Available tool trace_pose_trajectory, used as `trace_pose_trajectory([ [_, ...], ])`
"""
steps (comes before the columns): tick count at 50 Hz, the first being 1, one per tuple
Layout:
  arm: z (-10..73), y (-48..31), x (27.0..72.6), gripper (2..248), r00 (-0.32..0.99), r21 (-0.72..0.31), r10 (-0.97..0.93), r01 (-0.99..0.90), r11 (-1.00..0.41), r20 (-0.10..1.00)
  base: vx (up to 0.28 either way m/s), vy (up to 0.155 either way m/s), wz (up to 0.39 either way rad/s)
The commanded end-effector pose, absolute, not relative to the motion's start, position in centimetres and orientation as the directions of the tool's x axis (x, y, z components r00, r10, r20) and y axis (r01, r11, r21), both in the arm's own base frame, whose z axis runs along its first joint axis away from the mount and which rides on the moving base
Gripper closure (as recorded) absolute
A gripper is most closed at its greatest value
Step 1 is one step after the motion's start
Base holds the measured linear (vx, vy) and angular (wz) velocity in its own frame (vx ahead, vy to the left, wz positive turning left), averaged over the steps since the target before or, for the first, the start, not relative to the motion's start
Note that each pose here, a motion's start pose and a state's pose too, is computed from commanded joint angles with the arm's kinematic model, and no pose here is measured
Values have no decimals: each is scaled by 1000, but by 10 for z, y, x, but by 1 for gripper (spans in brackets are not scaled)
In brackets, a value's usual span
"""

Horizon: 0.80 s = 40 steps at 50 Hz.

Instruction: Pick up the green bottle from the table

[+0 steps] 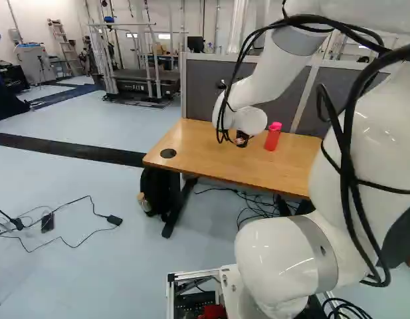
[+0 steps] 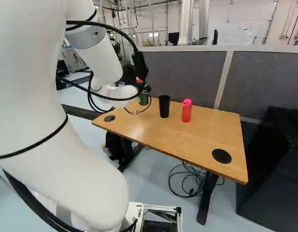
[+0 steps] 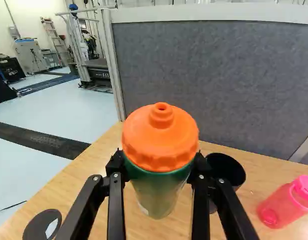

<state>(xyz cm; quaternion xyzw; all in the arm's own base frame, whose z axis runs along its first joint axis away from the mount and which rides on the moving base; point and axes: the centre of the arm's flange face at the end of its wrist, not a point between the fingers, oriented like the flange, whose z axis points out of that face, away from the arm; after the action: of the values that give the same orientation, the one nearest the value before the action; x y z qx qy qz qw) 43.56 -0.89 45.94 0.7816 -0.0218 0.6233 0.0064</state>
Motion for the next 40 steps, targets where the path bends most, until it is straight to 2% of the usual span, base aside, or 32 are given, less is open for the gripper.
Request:
trace_pose_trajectory([
  [40,437,-6,396,130,248,-12,-19,-32,-999,969,0,0,0],
])
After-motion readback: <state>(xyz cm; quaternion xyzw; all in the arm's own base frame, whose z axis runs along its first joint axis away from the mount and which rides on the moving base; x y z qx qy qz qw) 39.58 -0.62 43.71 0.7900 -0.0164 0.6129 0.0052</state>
